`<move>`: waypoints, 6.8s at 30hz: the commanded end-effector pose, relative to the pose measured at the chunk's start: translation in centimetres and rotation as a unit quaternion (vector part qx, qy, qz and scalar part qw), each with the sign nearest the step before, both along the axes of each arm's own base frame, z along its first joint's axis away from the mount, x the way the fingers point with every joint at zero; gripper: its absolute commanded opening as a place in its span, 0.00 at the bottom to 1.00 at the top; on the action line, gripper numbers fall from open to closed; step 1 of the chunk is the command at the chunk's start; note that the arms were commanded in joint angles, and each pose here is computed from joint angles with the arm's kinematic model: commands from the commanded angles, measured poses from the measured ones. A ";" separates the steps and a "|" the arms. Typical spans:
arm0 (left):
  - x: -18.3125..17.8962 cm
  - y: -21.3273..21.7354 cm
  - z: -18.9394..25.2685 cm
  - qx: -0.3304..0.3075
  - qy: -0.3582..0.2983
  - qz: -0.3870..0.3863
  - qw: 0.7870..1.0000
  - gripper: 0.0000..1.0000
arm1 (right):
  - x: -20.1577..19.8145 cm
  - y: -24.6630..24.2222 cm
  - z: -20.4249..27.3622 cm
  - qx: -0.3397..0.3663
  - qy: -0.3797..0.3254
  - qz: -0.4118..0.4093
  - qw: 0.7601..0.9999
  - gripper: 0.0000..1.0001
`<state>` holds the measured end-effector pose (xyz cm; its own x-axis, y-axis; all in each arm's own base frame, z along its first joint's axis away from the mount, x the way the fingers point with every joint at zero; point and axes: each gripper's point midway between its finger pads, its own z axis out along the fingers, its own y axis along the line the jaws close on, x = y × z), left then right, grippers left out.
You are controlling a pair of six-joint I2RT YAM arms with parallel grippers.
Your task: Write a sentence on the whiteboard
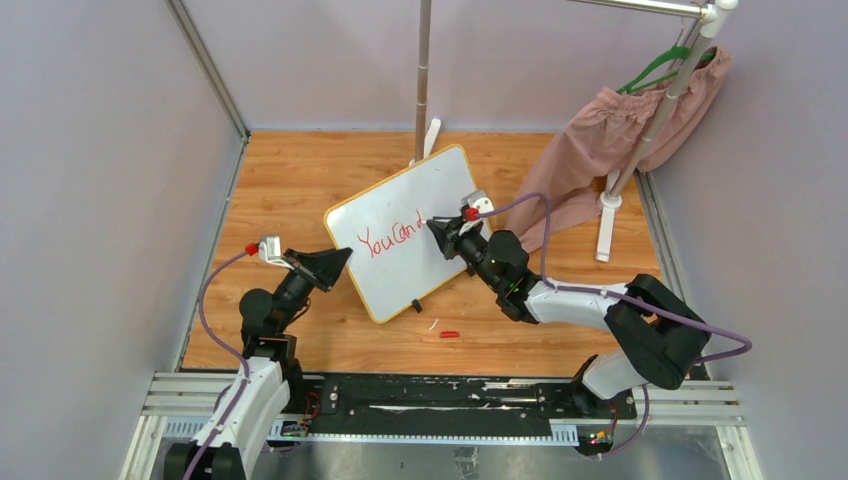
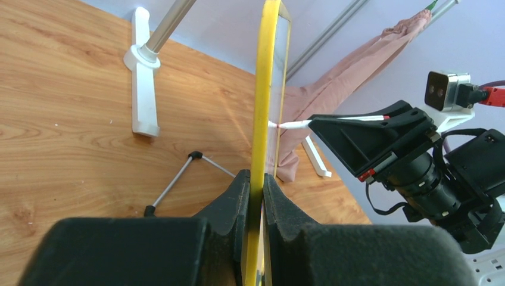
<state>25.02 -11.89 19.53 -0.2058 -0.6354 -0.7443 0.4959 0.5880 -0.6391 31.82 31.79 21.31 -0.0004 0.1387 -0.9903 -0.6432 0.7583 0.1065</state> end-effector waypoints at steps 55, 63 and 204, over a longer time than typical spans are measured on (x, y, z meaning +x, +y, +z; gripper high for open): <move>-1.4 0.2 -6.4 0.006 0.062 0.006 0.998 0.00 | 0.6 -0.7 -0.6 0.007 0.018 -0.010 1.000 0.00; -1.4 0.3 -6.4 0.006 0.061 0.009 0.998 0.00 | 0.2 -1.6 -1.6 0.000 0.025 -0.019 0.999 0.00; -1.7 -0.1 -8.1 0.055 0.064 -0.005 0.996 0.00 | 1.0 -4.2 1.2 -0.033 0.031 0.007 0.999 0.00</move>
